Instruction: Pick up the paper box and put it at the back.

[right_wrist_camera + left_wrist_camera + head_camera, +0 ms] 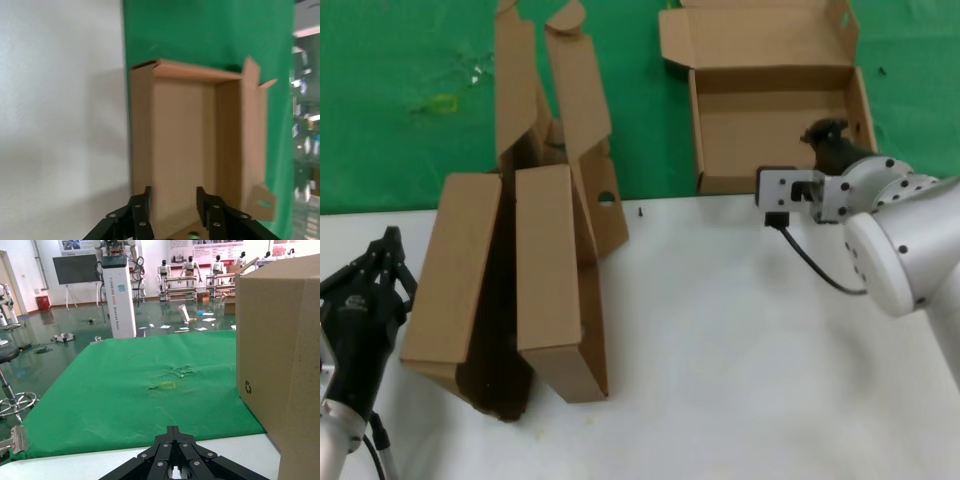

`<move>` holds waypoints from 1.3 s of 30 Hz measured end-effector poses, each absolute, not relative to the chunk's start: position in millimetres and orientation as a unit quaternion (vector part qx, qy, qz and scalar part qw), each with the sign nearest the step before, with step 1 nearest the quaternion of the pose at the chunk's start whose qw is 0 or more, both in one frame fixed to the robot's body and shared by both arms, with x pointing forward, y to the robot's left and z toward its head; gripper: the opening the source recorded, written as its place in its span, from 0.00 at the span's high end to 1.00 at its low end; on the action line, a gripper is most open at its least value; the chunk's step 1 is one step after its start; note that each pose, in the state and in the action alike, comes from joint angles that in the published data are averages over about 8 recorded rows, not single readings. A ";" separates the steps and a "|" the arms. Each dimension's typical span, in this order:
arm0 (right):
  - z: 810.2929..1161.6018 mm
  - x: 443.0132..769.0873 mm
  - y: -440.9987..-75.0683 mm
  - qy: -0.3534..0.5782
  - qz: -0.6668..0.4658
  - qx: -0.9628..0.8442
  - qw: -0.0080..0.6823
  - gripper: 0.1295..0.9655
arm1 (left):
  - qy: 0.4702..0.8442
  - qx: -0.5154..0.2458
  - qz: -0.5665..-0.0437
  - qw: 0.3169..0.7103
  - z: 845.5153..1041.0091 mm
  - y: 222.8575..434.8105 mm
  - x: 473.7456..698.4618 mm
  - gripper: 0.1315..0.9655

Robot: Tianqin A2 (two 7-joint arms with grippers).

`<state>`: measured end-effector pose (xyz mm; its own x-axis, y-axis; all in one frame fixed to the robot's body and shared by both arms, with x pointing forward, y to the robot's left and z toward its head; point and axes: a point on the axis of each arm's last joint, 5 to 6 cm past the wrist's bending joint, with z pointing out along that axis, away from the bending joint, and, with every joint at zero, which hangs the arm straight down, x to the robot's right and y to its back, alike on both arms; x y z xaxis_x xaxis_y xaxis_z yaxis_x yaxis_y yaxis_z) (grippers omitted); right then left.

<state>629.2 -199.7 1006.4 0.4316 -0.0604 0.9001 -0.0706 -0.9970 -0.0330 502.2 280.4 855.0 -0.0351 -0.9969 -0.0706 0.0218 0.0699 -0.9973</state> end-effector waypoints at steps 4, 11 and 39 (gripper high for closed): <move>1029.6 618.3 -201.0 -0.044 0.551 0.833 -0.019 0.76 | 0.521 -0.468 -0.496 0.513 855.0 280.4 502.2 0.99; 1090.8 587.0 -210.5 -0.082 0.610 0.778 -0.125 0.58 | 0.521 -0.468 -0.496 0.513 855.0 280.4 502.2 0.99; 1065.4 549.7 -228.7 -0.105 0.632 0.664 -0.385 0.05 | 0.521 -0.468 -0.496 0.513 855.0 280.4 502.2 0.89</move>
<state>549.7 -228.7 1065.4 0.1790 -0.6269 0.7582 0.3475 -0.6807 -0.6449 502.2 280.4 855.0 -0.0351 -0.9969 -0.0705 0.0217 0.0698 -0.9973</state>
